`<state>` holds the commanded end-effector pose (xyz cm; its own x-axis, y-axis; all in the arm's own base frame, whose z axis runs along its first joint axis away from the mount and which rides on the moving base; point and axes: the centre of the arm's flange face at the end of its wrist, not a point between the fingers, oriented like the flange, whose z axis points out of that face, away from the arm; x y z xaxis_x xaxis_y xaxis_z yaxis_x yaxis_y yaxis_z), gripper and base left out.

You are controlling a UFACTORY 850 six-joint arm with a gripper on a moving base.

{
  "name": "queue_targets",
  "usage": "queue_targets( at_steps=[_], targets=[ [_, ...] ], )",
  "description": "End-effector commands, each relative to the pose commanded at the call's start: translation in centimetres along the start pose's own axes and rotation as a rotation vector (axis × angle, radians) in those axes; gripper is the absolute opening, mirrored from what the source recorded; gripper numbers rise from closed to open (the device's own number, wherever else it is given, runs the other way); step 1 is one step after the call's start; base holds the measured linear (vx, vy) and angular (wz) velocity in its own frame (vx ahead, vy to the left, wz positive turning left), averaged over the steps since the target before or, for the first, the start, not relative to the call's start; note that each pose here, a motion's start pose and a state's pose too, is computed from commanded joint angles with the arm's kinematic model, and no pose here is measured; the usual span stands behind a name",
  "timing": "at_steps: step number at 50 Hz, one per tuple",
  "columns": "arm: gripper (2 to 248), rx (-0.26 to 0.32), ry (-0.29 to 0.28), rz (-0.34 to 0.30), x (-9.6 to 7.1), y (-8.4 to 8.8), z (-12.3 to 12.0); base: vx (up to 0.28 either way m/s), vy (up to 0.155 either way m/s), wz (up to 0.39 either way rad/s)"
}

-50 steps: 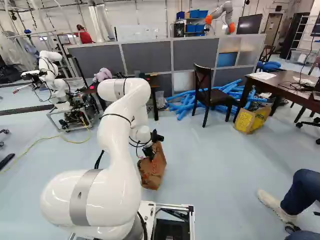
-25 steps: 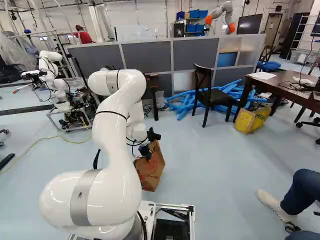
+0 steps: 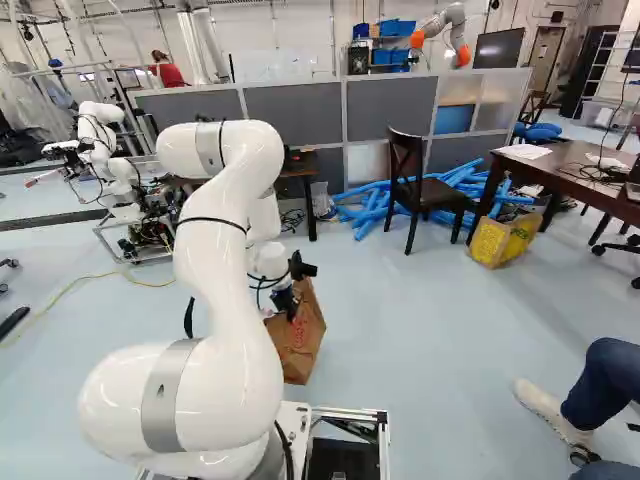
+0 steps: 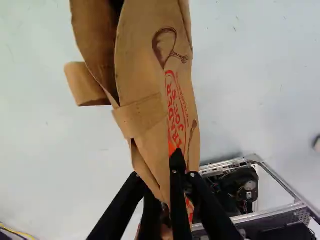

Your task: Pick up the bag on the ground and place it on the table

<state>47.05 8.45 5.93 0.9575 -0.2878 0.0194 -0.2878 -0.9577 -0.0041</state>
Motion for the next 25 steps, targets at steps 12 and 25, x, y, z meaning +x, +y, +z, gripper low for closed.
queue_targets(
  at_steps=[12, 25],
  targets=[
    [25, 0.001, -0.003, -0.009, -1.0, 0.1, -1.8, 0.000, 0.000, 0.000],
    [25, 0.001, -0.006, -0.021, -2.4, 0.1, -3.8, 0.000, 0.000, 0.000]
  ],
)
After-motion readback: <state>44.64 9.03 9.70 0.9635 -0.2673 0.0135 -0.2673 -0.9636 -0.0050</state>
